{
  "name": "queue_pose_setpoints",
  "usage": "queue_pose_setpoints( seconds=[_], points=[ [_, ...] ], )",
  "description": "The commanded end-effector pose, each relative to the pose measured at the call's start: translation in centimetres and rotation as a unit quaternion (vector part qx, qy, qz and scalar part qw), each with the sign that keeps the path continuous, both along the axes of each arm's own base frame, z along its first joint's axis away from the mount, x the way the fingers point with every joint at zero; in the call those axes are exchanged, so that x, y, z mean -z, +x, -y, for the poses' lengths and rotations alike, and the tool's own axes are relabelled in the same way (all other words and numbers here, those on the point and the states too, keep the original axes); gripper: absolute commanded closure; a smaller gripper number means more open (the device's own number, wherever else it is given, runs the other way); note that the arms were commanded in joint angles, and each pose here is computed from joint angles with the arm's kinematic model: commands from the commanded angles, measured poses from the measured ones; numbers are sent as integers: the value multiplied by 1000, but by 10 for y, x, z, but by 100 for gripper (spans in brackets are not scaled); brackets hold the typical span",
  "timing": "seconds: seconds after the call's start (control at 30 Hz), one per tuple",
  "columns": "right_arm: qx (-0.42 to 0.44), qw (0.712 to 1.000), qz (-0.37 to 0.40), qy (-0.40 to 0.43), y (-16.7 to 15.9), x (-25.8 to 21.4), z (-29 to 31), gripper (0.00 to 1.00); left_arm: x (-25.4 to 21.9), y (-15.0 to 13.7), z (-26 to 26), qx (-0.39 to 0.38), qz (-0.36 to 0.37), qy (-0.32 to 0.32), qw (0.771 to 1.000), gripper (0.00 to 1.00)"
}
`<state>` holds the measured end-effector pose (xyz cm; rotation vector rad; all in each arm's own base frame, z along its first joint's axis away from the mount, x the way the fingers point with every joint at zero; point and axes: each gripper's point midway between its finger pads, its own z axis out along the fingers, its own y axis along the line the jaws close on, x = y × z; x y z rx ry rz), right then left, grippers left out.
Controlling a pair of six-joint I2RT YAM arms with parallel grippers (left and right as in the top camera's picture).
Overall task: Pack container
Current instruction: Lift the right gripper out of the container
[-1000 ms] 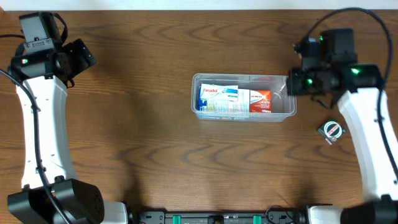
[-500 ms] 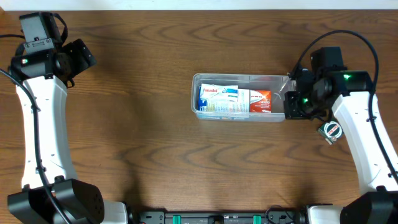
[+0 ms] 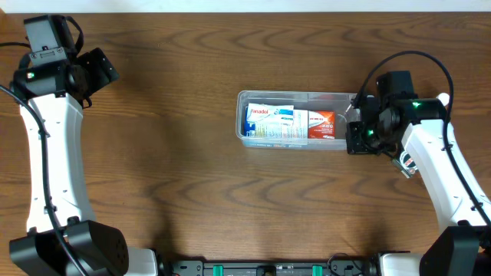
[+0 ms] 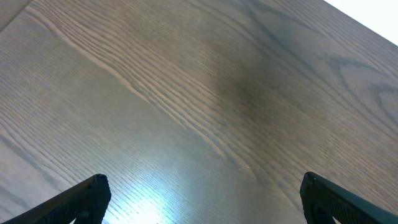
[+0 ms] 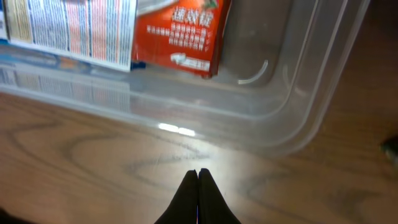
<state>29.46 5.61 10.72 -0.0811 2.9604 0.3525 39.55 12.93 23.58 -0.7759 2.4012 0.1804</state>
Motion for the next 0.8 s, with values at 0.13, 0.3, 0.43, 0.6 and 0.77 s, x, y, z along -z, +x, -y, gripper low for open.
queue_pose_setpoints(
  seconds=[0.13, 0.3, 0.43, 0.6, 0.77],
  points=[
    [-2, 1000, -9, 5, -4, 5, -4, 99, -1, -1, -4, -4, -2, 8, 1000, 2],
    [-2, 1000, -15, 4, -8, 12, -4, 99, -1, -1, -4, -4, -2, 8, 1000, 2],
    [-2, 1000, -8, 5, -5, 14, -4, 99, -1, -1, -4, -4, -2, 8, 1000, 2],
    [-2, 1000, 11, 6, 4, 13, -5, 99, -1, -1, -4, -4, -2, 8, 1000, 2],
    [-2, 1000, 16, 6, 7, 13, -5, 99, -1, -1, -4, -4, -2, 8, 1000, 2]
  ],
)
